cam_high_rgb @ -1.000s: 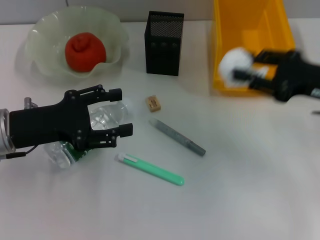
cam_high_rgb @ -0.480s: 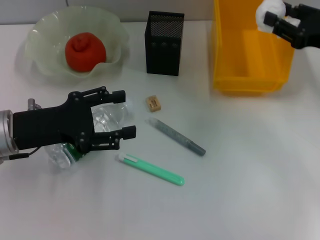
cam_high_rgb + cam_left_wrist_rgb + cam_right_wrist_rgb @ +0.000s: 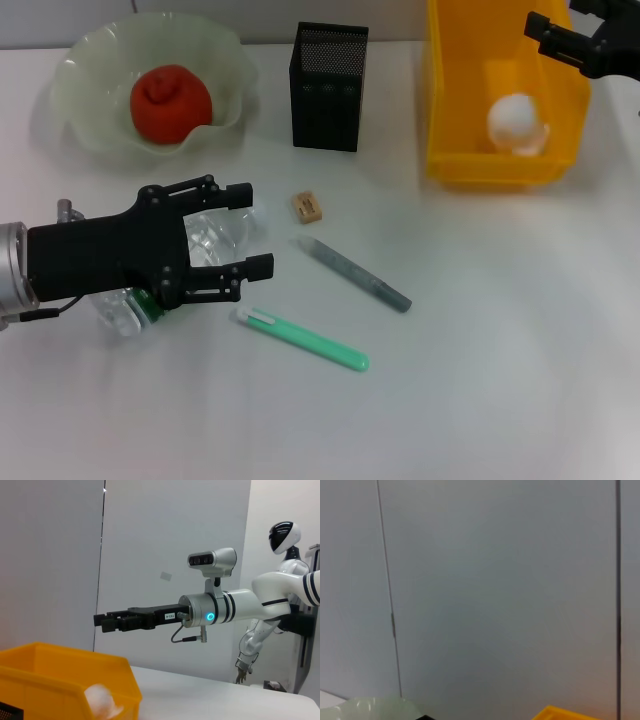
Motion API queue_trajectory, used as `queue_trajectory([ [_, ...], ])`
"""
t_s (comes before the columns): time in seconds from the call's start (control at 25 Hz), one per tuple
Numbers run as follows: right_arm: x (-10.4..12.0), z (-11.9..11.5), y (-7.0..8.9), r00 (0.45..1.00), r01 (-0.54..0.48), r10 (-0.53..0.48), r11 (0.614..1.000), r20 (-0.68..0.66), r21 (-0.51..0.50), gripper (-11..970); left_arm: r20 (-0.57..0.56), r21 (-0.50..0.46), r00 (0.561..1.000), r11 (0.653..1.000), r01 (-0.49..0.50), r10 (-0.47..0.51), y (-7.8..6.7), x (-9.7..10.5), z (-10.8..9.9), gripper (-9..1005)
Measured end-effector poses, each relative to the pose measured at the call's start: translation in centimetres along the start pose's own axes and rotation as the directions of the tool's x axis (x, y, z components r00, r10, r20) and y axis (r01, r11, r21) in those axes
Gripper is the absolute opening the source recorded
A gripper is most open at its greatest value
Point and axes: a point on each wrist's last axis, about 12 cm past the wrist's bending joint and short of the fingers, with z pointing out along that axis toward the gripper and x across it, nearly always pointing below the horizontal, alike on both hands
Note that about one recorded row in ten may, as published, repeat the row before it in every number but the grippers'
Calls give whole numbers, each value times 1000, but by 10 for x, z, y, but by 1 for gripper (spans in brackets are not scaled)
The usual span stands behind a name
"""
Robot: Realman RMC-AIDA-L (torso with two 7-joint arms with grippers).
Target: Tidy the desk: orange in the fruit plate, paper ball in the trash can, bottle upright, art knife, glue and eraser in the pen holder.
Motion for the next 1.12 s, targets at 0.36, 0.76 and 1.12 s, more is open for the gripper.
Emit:
queue_trajectory([
  [0.36, -2, -29, 7, 973, -87, 97, 995, 209, -54, 837, 0, 1, 1000, 1000, 5, -5, 0, 0, 0, 830],
  [0.76, 32, -74, 57, 980, -18, 96, 916, 176, -400, 832, 2, -9, 1000, 1000, 22, -22, 2, -1, -1, 830],
  [1.12, 74, -64, 76, 995, 4, -52, 876, -86, -482, 831, -17, -30, 997, 997, 77, -78, 9, -5, -4, 830],
])
